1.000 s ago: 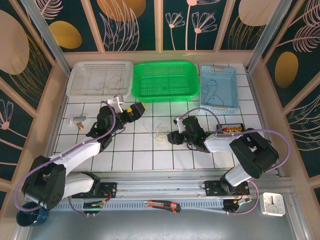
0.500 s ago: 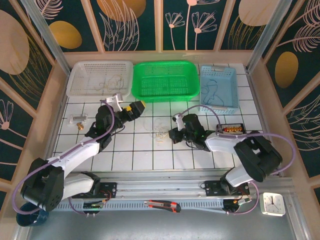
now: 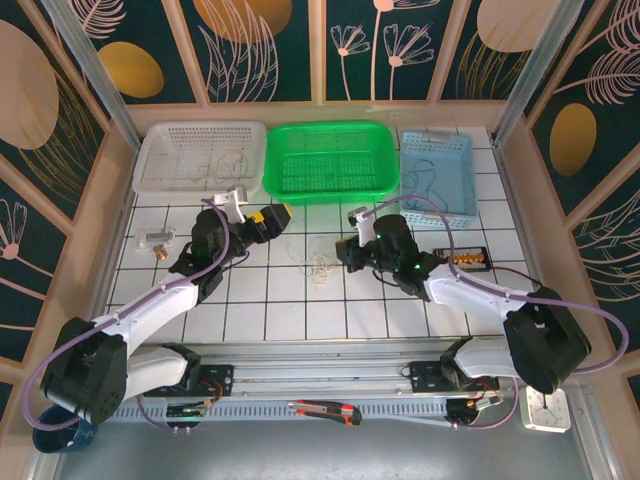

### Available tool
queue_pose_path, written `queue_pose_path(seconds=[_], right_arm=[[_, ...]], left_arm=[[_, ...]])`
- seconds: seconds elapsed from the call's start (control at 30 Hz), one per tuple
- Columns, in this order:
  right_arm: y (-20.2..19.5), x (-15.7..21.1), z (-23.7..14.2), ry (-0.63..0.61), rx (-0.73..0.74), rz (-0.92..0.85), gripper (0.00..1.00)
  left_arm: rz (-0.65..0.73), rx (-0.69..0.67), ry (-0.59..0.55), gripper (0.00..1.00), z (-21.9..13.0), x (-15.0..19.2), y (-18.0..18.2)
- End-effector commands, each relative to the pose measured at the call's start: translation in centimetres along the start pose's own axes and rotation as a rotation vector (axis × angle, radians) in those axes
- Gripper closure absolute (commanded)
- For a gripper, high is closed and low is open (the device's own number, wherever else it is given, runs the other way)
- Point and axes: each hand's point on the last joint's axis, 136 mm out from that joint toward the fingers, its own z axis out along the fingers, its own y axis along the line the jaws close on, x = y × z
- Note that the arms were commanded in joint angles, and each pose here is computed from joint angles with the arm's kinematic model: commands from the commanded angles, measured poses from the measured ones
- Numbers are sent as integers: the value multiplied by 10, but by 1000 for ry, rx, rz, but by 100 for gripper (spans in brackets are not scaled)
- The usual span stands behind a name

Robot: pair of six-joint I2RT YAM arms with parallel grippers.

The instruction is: Untangle the cables

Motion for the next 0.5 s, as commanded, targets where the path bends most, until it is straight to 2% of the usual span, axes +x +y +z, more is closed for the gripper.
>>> queue_pose_path(seconds=[0.0,0.1,0.3,0.47], right_arm=[[-16,32,10,79,50,-4,72],[-26,53,15,114,66,3,62],[-34,80,24,168,64,-4,59],[-39,88,32,186,66,-14,59]], left_arm=[[20,38,-4,1,-3,-2,-10],[18,41,-3,1,-3,-2,-10],[18,54,-3,1,-2,-4,-15],[15,60,-4,1,-2,-5,-16]])
